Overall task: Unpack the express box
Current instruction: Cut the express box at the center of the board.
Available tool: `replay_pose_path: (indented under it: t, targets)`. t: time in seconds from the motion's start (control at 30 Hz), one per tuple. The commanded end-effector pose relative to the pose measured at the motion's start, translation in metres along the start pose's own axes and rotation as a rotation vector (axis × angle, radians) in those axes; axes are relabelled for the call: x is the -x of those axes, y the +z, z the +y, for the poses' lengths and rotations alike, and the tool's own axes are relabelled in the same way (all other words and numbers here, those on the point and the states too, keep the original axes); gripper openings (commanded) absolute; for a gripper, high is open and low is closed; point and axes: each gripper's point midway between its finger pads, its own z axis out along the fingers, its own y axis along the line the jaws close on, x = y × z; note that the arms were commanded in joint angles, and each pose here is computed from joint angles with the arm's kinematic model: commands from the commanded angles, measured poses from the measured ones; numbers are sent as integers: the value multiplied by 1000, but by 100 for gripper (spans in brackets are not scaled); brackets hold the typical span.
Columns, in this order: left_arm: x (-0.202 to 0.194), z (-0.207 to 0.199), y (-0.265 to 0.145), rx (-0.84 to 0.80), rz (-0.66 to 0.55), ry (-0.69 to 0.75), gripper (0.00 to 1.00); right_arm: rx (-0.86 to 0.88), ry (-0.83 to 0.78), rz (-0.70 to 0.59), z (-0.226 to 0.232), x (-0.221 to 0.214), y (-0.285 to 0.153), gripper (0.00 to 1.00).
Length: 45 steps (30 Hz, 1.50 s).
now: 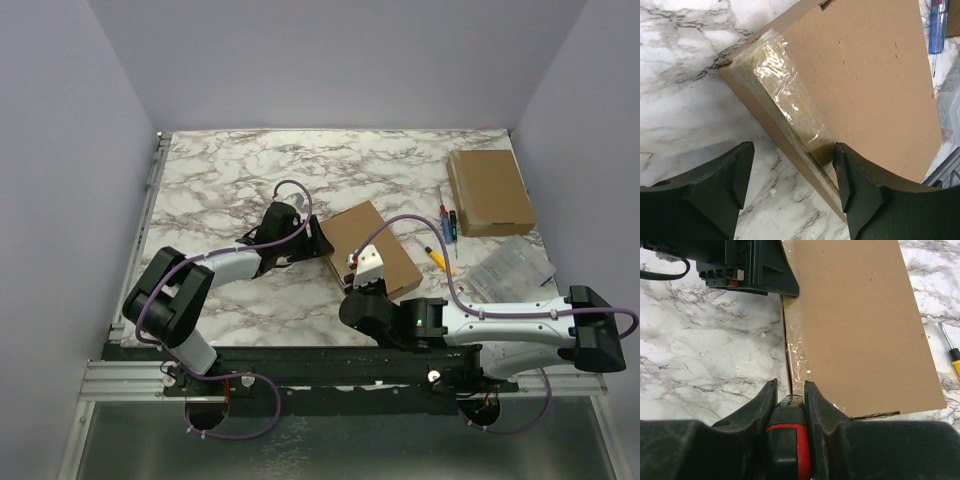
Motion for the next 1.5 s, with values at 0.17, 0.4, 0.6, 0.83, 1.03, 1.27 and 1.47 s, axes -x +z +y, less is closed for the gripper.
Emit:
replay_pose_path:
  t: [0.17, 0.4, 0.6, 0.83, 1.03, 1.27, 1.47]
  targets:
    - [-10, 52, 15, 203, 31, 68, 70, 73, -1, 29, 2, -4, -14, 0]
    - [-1, 57, 20, 215, 40, 77, 69, 84, -19, 34, 1, -17, -19, 0]
    - [-3, 65, 23, 237, 59, 96, 68, 103, -2, 28, -4, -23, -21, 0]
    - [-2, 69, 31, 245, 81, 110, 67, 124, 2, 0, -14, -33, -21, 0]
    - [4, 75, 35, 274, 79, 120, 67, 143, -27, 15, -13, -37, -22, 0]
    - [9, 89, 40, 316, 79, 100, 67, 128, -71, 43, -12, -39, -24, 0]
    - [14, 94, 43, 320, 76, 86, 67, 141, -41, 13, -10, -28, -27, 0]
